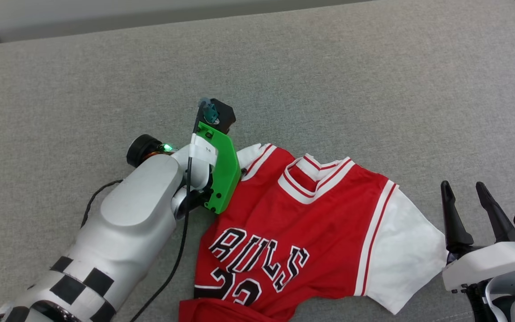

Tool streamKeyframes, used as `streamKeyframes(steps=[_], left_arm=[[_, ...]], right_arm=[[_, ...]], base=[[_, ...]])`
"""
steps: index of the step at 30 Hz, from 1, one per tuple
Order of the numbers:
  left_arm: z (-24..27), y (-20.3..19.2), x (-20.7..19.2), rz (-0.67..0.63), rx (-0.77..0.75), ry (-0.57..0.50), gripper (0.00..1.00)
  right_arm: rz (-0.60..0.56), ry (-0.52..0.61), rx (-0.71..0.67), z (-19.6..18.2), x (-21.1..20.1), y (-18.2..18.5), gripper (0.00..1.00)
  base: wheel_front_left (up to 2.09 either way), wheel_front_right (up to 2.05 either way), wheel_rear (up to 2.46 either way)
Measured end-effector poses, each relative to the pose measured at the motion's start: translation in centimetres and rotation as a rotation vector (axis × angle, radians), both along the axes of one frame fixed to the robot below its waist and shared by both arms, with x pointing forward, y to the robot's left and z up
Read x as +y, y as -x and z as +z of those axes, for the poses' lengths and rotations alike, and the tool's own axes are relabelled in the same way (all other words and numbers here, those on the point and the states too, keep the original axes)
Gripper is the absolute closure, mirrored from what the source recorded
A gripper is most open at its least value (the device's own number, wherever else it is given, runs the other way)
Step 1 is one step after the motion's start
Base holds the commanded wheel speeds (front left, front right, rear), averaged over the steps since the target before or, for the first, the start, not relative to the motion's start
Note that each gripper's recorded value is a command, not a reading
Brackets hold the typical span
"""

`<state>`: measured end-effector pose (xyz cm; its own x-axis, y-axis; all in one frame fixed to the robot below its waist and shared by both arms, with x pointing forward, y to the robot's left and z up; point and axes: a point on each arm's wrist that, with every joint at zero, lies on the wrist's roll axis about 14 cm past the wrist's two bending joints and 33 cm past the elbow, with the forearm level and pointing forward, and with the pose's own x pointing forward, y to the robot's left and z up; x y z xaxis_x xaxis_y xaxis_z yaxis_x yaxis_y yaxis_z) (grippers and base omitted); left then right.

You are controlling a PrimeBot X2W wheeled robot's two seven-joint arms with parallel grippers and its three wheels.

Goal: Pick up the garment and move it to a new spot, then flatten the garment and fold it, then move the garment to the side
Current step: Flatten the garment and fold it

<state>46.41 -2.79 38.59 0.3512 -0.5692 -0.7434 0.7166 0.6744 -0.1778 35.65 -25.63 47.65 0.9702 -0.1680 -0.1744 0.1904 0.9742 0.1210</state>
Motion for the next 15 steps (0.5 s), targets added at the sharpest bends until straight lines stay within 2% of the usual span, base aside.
streamKeyframes(steps=[5, 6, 7, 8, 15], left_arm=[[-1.7, -0.3, 0.7, -0.033, 0.038, -0.115, 0.00], [-1.9, -0.1, 0.6, -0.038, 0.048, -0.128, 0.23], [-1.9, -0.1, 0.6, -0.038, 0.052, -0.132, 0.59], [-1.9, 0.0, 0.5, -0.037, 0.052, -0.130, 1.00], [-0.2, -1.2, 0.1, 0.063, -0.063, 0.025, 1.00]], right_arm=[[-0.019, -0.014, 0.010, -0.5, -0.4, 0.4, 0.00], [-0.022, -0.021, 0.010, -0.5, -0.5, 0.4, 0.00], [-0.023, -0.027, 0.008, -0.5, -0.5, 0.4, 0.00], [-0.023, -0.028, 0.008, -0.5, -0.5, 0.4, 0.00], [-0.040, -0.037, -0.019, 0.1, -1.1, 0.3, 0.00]], base=[[0.00, 0.00, 0.00], [0.00, 0.00, 0.00], [0.00, 0.00, 0.00], [0.00, 0.00, 0.00], [0.00, 0.00, 0.00]])
